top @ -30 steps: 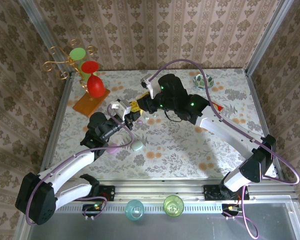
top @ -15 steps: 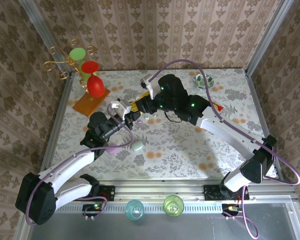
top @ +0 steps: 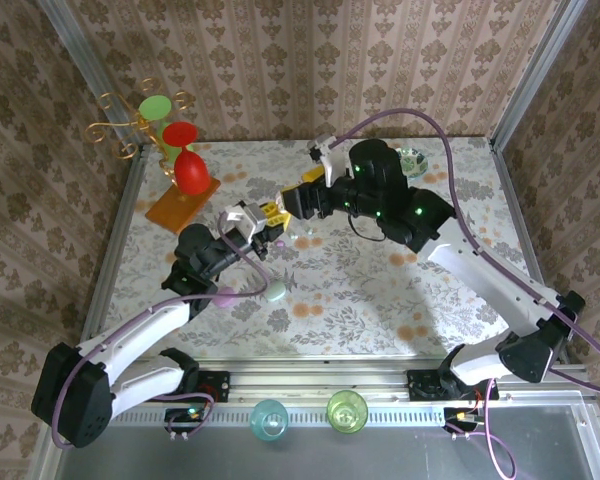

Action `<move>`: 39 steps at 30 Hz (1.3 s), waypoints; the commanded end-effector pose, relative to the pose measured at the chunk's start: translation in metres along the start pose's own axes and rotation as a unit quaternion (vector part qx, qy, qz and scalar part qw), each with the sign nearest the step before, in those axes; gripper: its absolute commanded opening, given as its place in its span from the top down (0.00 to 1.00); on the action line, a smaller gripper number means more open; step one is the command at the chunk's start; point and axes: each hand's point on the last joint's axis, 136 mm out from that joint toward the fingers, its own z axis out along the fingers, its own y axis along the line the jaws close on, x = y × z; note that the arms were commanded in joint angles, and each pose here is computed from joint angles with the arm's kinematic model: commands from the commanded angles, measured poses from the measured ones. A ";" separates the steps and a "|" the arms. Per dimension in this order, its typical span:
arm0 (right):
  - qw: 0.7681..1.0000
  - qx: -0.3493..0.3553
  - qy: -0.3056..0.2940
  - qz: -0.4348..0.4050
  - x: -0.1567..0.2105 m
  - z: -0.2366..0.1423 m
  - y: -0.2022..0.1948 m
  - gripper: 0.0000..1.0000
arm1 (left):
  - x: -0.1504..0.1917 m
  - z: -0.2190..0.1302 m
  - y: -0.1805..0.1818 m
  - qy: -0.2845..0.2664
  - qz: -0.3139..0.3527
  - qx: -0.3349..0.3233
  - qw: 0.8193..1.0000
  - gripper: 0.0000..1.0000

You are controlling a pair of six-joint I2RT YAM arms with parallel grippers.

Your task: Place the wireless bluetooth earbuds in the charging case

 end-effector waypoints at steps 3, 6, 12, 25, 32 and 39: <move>0.993 0.058 0.090 0.041 0.027 0.015 -0.024 0.21 | 0.016 -0.001 -0.015 0.042 0.113 0.019 0.993 1.00; 0.988 0.084 0.121 0.046 0.037 0.021 -0.034 0.20 | 0.016 -0.002 -0.016 0.045 0.139 0.018 0.989 1.00; 0.977 0.121 0.171 0.037 0.056 0.023 -0.049 0.19 | 0.009 -0.004 -0.014 0.036 0.149 0.007 0.988 1.00; 0.992 0.054 0.108 0.034 0.048 -0.004 -0.031 0.19 | 0.002 -0.003 -0.010 0.029 0.073 -0.004 0.997 1.00; 0.988 -0.137 0.004 -0.074 0.038 -0.046 0.009 0.22 | -0.018 -0.009 -0.046 -0.009 -0.036 0.134 0.990 1.00; 0.941 -0.228 0.009 -0.248 0.076 -0.079 0.033 0.30 | -0.044 -0.026 -0.084 -0.039 -0.064 0.275 0.958 1.00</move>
